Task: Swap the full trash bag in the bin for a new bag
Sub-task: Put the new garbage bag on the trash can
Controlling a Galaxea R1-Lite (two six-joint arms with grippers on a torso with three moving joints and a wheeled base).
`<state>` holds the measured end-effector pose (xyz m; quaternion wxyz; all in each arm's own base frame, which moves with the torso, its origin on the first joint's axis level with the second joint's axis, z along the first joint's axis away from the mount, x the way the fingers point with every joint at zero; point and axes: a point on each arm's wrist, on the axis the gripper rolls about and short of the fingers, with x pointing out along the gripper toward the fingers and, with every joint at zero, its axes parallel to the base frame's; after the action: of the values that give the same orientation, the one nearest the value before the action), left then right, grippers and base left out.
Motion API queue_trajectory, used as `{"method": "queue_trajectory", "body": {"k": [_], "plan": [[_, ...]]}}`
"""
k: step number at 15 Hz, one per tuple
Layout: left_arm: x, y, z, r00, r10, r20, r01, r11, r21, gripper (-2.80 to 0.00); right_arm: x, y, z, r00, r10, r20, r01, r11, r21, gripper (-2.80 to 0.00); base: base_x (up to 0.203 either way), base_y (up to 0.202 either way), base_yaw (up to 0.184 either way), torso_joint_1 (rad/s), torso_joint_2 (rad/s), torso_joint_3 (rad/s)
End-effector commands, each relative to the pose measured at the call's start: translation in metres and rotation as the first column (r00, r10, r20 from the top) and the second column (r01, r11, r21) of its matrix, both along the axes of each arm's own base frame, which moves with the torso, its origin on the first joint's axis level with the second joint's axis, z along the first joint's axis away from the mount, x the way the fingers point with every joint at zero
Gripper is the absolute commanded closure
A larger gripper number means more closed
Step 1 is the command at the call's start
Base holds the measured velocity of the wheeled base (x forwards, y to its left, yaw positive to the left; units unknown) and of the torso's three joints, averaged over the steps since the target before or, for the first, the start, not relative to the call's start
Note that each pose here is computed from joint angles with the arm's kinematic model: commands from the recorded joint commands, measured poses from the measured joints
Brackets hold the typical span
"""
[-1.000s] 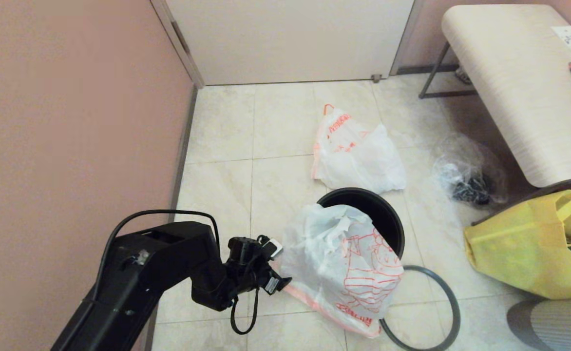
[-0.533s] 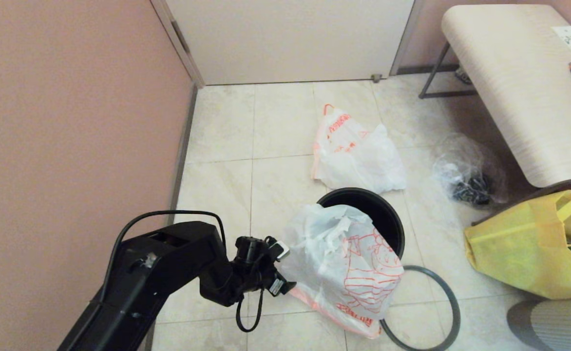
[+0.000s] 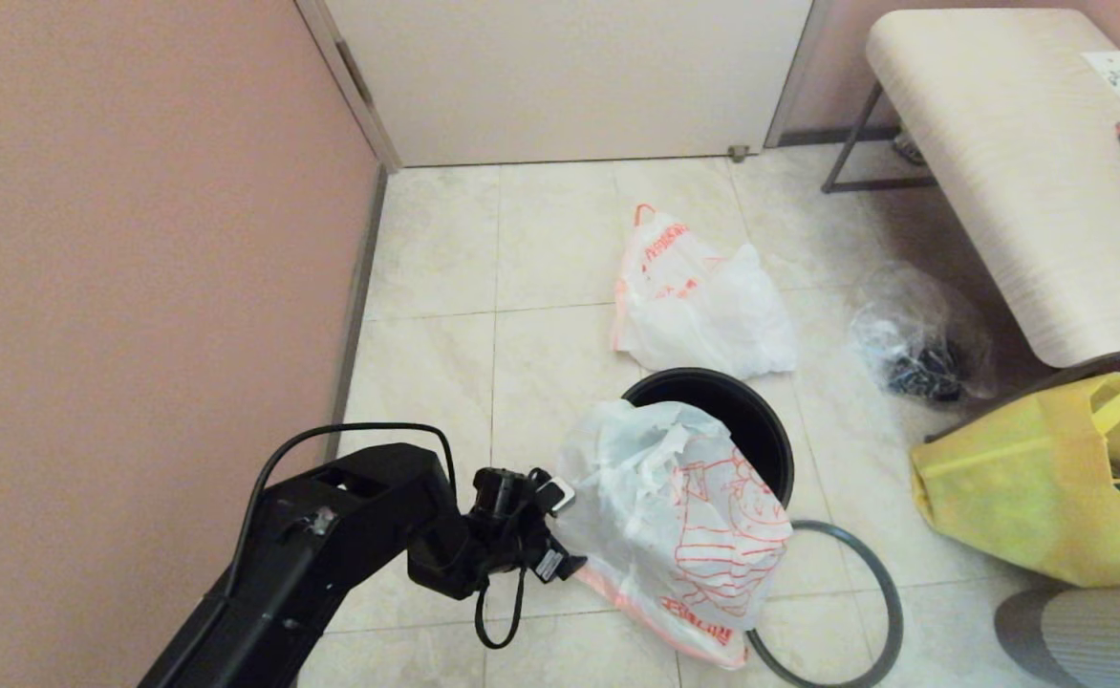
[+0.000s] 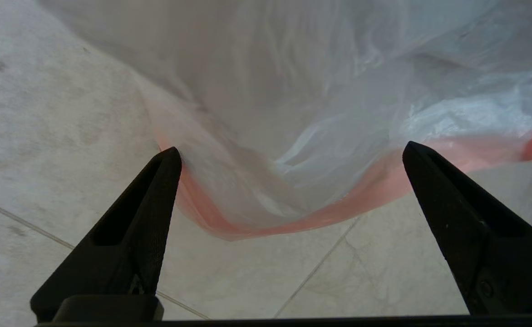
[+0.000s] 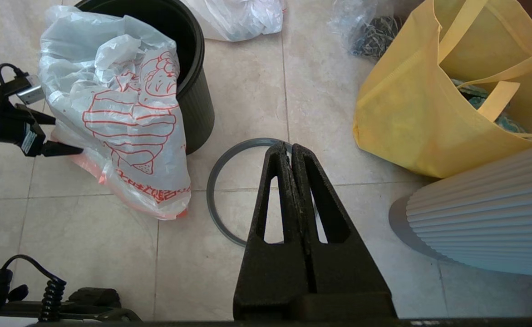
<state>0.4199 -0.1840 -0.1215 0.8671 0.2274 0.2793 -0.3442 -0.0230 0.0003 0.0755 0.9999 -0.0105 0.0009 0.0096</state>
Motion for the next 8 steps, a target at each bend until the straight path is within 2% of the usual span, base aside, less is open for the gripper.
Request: {"method": "queue_trajectory", "body": {"k": [1, 2, 8], "plan": [[0.0001, 0.0000, -0.0032, 1.000, -0.002, -0.002, 0.002, 1.000, 0.002, -2.80, 0.0000, 0.0000, -0.0001, 1.000, 0.001, 0.000, -0.001, 1.000, 0.000, 0.00, 0.000, 0.000, 0.000, 0.000, 0.00, 0.000], [0.0004, 0.0006, -0.0032, 1.000, 0.000, -0.001, 0.000, 1.000, 0.003, 0.00, 0.0000, 0.0000, -0.0001, 1.000, 0.001, 0.000, -0.001, 1.000, 0.000, 0.00, 0.000, 0.000, 0.000, 0.000, 0.00, 0.000], [-0.0008, 0.0018, -0.0037, 1.000, -0.002, -0.001, 0.002, 1.000, 0.005, 0.00, 0.0000, 0.0000, -0.0001, 1.000, 0.001, 0.000, -0.001, 1.000, 0.000, 0.00, 0.000, 0.000, 0.000, 0.000, 0.00, 0.000]]}}
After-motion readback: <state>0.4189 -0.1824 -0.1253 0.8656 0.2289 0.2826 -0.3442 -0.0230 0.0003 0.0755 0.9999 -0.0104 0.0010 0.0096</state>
